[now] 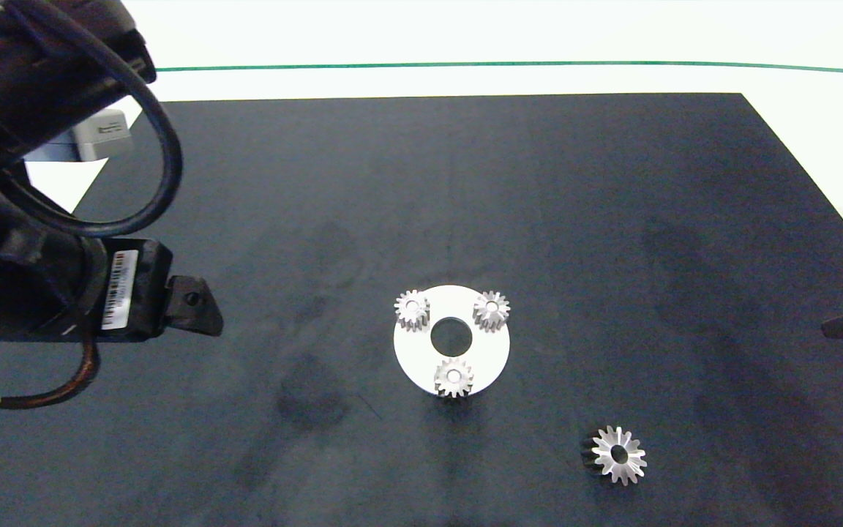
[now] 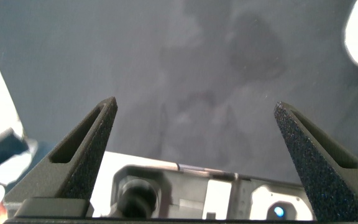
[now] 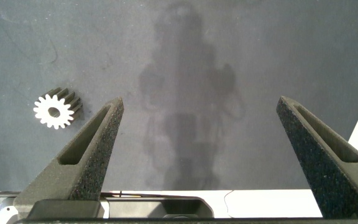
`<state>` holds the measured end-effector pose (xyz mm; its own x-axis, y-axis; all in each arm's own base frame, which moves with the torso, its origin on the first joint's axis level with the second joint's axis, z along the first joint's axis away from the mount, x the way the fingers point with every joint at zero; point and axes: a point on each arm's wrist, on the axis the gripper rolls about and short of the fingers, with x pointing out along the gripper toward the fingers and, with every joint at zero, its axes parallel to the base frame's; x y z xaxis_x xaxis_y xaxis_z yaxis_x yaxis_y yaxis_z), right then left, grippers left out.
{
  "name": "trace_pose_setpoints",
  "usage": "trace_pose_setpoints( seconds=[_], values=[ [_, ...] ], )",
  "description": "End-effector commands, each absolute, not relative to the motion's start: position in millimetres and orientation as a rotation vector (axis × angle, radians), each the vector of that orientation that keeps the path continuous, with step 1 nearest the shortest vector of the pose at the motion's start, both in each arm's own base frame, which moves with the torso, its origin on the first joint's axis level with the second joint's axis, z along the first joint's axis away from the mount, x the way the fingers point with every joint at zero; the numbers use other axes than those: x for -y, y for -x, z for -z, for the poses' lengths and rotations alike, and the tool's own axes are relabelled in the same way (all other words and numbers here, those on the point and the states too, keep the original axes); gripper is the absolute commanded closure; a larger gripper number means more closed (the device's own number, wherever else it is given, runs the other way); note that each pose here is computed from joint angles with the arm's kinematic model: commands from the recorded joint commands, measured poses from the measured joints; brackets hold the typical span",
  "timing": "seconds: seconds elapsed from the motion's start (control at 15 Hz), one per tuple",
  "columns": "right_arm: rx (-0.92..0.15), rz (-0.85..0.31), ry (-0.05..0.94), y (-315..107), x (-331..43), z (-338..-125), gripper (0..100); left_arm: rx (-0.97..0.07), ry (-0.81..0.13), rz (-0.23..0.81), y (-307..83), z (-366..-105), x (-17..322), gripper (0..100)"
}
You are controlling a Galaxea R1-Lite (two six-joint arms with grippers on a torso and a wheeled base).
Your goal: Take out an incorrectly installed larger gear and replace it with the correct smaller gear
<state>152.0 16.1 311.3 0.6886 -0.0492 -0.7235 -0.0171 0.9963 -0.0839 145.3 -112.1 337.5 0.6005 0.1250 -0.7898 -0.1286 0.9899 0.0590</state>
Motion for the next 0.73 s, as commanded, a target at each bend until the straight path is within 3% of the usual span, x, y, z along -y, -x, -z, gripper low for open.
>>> trace_pose_setpoints(
  seconds=[0.07, 0.73],
  values=[
    [-0.819, 0.02, 0.089, -152, -16, -310, 0, -0.899, 0.026, -0.136, -136, -345, 109, 0],
    [-0.823, 0.021, 0.099, -150, -17, -309, 0, -0.871, 0.059, -0.123, -124, -352, 97, 0]
  ],
)
